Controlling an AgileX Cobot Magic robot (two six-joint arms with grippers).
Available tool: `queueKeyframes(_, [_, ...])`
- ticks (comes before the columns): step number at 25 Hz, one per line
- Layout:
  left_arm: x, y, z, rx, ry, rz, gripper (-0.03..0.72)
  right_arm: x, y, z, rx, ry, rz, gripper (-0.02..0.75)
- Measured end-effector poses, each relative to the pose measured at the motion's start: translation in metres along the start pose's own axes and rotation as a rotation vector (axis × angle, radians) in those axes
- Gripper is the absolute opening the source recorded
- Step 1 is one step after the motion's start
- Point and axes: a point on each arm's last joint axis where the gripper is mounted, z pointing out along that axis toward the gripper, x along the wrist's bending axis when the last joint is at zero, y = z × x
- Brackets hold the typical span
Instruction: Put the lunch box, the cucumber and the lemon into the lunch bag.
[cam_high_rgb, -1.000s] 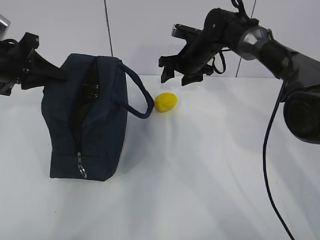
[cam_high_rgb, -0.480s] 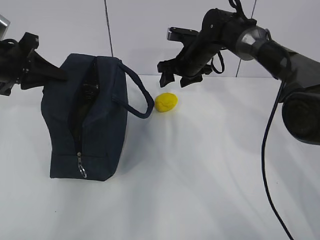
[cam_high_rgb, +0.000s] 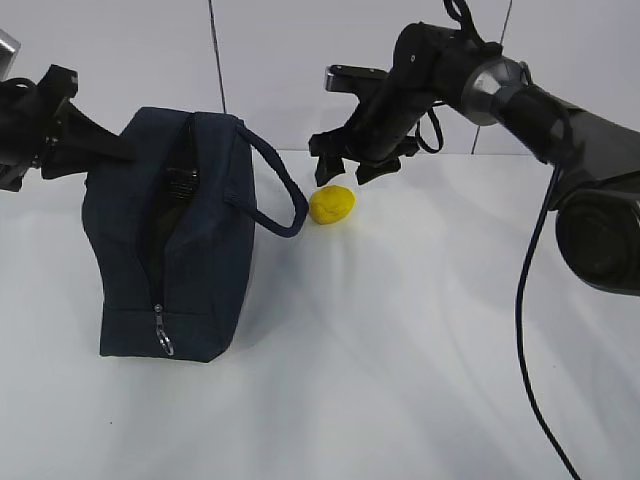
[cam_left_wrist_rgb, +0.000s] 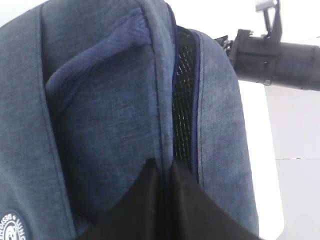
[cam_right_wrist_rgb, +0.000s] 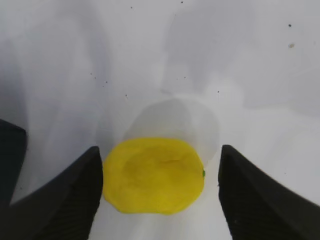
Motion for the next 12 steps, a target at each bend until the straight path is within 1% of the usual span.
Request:
queueKeyframes(4, [0.000, 0.000, 0.000, 0.000, 0.000, 0.000, 0.008, -0.002, -0.007, 0.007, 0.051, -0.004, 0.000, 0.561])
queueKeyframes(12, [0.000, 0.000, 0.000, 0.000, 0.000, 0.000, 0.008, -0.003, -0.012, 0.006, 0.106, -0.018, -0.010, 0.561])
